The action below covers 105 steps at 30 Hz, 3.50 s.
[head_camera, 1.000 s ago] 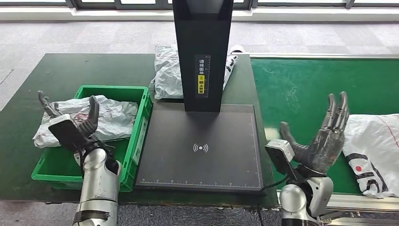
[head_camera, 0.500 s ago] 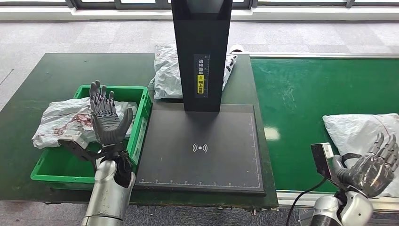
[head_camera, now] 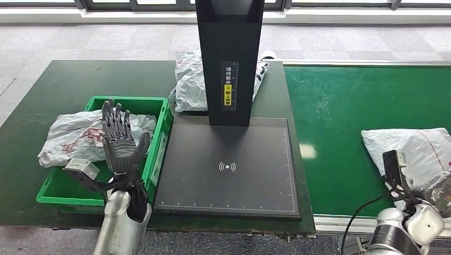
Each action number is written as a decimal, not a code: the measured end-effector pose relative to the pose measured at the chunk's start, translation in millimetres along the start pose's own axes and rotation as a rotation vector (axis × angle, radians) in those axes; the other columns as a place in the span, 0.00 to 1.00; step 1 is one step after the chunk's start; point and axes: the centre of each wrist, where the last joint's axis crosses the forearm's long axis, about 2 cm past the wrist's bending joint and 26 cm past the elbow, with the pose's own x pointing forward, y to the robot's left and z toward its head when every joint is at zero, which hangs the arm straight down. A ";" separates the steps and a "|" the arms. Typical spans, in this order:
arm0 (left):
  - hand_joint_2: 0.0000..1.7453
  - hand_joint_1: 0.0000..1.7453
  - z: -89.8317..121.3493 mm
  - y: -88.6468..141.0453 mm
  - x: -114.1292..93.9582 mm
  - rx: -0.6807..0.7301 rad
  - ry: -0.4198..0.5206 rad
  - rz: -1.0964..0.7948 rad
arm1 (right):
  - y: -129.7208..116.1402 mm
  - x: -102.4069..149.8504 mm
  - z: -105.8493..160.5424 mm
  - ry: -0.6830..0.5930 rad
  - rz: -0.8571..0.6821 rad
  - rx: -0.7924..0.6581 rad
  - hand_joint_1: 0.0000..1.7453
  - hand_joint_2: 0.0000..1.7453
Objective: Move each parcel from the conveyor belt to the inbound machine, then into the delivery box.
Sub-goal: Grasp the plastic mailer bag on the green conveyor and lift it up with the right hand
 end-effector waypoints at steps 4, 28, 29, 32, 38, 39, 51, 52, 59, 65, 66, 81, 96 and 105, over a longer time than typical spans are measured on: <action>1.00 0.00 1.2 -4.1 -0.5 -0.010 0.004 0.001 | -0.1 -1.3 -26.0 0.028 -0.005 0.003 0.00 1.00; 1.00 0.00 24.3 -0.6 5.5 0.008 0.027 -0.073 | 30.0 -5.3 -45.5 0.347 -0.327 0.438 0.00 1.00; 1.00 0.00 25.1 -0.3 6.2 0.011 0.026 -0.077 | 30.7 -4.7 -44.9 0.352 -0.329 0.453 0.00 1.00; 1.00 0.00 27.7 0.4 8.5 0.016 0.023 -0.087 | 32.7 -2.8 -43.0 0.357 -0.338 0.499 0.00 1.00; 1.00 0.00 28.9 0.7 12.4 0.025 0.012 -0.099 | 37.0 0.2 -38.1 0.375 -0.331 0.614 0.24 1.00; 1.00 0.00 29.4 0.8 12.8 0.025 0.011 -0.100 | 37.7 0.7 -37.3 0.377 -0.321 0.638 0.49 1.00; 1.00 0.00 29.8 0.7 13.8 0.017 0.009 -0.102 | 41.9 5.4 -32.1 0.333 -0.237 0.783 1.00 1.00; 1.00 0.00 29.8 0.7 13.8 0.017 0.009 -0.101 | 41.9 5.5 -32.1 0.328 -0.238 0.785 1.00 1.00; 1.00 0.00 30.7 -0.6 11.9 0.006 0.018 -0.102 | 44.0 17.0 -28.2 0.173 -0.240 0.734 1.00 1.00; 1.00 0.00 31.5 -2.8 10.1 -0.003 0.025 -0.098 | 46.5 32.4 -22.7 0.084 -0.262 0.702 1.00 1.00; 1.00 0.00 31.5 -2.8 10.1 -0.003 0.025 -0.098 | 46.5 32.4 -22.7 0.084 -0.262 0.702 1.00 1.00; 1.00 0.00 35.0 -3.4 5.2 -0.010 0.050 -0.105 | 18.9 193.5 93.5 -0.573 -0.718 0.522 1.00 1.00; 1.00 0.00 35.9 -2.8 4.2 -0.011 0.056 -0.118 | -24.1 253.8 119.9 -0.735 -0.879 0.402 1.00 1.00; 1.00 0.00 36.9 -4.2 1.5 -0.008 0.068 -0.124 | -35.7 277.6 127.6 -0.762 -0.956 0.361 1.00 1.00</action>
